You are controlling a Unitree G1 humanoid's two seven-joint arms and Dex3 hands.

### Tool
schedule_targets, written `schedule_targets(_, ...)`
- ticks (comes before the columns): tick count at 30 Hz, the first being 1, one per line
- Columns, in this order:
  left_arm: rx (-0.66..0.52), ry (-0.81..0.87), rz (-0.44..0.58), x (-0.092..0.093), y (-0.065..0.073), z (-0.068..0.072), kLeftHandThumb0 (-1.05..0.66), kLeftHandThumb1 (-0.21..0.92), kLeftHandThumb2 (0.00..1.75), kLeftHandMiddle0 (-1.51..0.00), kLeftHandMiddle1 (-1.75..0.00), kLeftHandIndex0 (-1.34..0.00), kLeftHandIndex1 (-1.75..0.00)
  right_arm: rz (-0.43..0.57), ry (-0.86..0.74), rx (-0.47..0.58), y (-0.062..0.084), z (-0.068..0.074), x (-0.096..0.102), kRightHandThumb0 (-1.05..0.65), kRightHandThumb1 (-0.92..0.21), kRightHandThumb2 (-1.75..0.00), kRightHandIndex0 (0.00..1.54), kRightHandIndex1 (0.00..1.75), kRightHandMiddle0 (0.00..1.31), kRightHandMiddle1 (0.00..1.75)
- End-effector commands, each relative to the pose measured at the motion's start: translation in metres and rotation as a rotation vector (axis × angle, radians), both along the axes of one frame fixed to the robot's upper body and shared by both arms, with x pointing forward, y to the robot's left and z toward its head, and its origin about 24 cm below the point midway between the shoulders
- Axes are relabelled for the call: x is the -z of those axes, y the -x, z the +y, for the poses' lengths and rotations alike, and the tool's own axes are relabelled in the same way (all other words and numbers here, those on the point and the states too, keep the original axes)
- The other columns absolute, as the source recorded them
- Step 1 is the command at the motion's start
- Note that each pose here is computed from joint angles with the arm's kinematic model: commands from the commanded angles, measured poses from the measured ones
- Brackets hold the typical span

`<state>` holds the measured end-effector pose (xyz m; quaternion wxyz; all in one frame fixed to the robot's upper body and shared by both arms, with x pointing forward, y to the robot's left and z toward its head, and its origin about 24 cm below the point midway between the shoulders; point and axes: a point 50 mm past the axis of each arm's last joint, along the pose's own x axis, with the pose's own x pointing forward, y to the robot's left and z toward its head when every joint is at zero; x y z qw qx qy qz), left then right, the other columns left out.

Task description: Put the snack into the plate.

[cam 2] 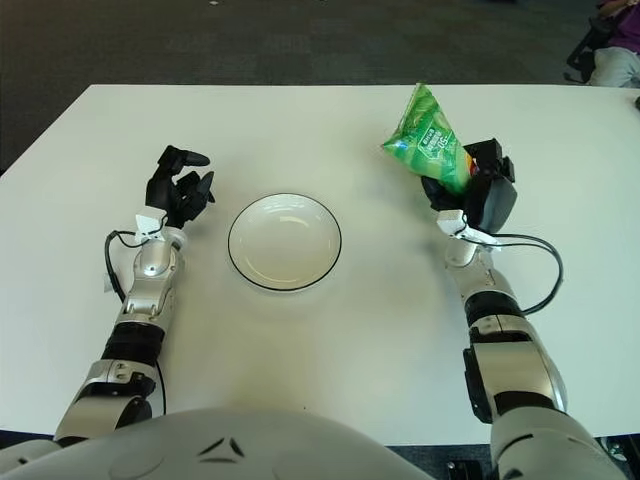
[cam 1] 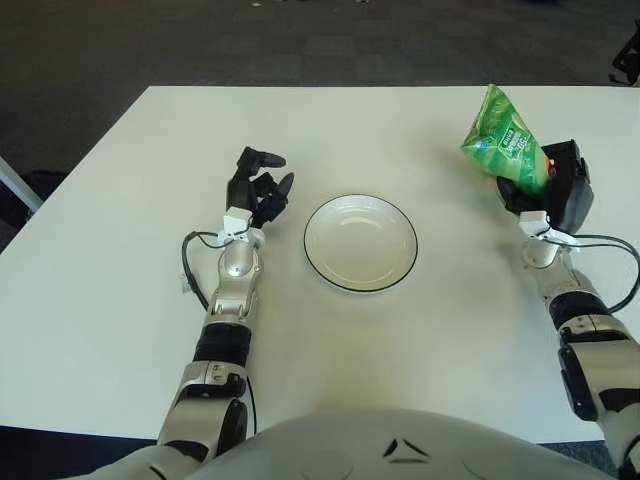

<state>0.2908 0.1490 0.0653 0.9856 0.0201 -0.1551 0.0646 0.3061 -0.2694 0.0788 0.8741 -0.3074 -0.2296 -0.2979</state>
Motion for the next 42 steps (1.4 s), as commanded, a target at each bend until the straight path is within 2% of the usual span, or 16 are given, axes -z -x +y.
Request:
schedule_targets(1, -0.007, -0.006, -0.018, -0.003, -0.002, 0.002, -0.36, 0.92, 0.23, -0.98, -1.75, -0.51, -1.43, -0.041, -0.067, -0.037, 0.0, 0.004, -0.011, -0.19, -0.79, -0.41, 0.76, 1.75, 0.54, 1.74)
schedule_targets(2, -0.007, -0.006, -0.017, -0.003, -0.002, 0.002, -0.36, 0.92, 0.23, -0.98, -1.75, -0.51, -1.43, -0.046, -0.08, -0.057, 0.0, 0.007, -0.013, -0.17, -0.84, -0.29, 0.77, 1.75, 0.56, 1.74)
schedule_targets(4, -0.007, -0.006, -0.016, -0.003, -0.003, 0.003, -0.36, 0.92, 0.23, -0.98, -1.75, -0.51, -1.43, -0.058, -0.102, -0.11, 0.001, 0.013, -0.019, -0.15, -0.88, -0.18, 0.78, 1.75, 0.59, 1.74)
schedule_targets(8, -0.008, -0.006, -0.014, -0.002, -0.003, 0.005, -0.36, 0.92, 0.23, -0.98, -1.75, -0.51, -1.43, -0.074, -0.11, -0.234, 0.003, 0.027, -0.032, -0.13, -0.91, -0.09, 0.81, 1.75, 0.62, 1.75)
schedule_targets(17, -0.012, -0.006, -0.009, -0.002, -0.003, 0.007, -0.36, 0.92, 0.23, -0.98, -1.75, -0.51, -1.43, -0.06, -0.049, -0.437, 0.005, 0.051, -0.048, -0.09, -0.92, -0.05, 0.88, 1.75, 0.67, 1.75)
schedule_targets(25, -0.013, -0.007, -0.006, -0.001, -0.004, 0.008, -0.36, 0.92, 0.23, -0.98, -1.75, -0.51, -1.43, -0.033, 0.112, -0.515, 0.006, 0.07, -0.056, -0.07, -0.92, -0.04, 0.9, 1.75, 0.67, 1.75)
schedule_targets(32, -0.019, -0.01, -0.002, 0.0, -0.004, 0.009, -0.36, 0.92, 0.23, -0.97, -1.75, -0.51, -1.43, -0.008, 0.16, -0.621, 0.005, 0.09, -0.058, -0.07, -0.92, -0.05, 0.9, 1.75, 0.66, 1.75)
schedule_targets(42, -0.025, -0.012, 0.001, 0.0, -0.005, 0.01, -0.36, 0.92, 0.23, -0.97, -1.75, -0.51, -1.44, 0.006, 0.32, -0.677, 0.004, 0.106, -0.061, -0.07, -0.92, -0.06, 0.89, 1.75, 0.66, 1.75)
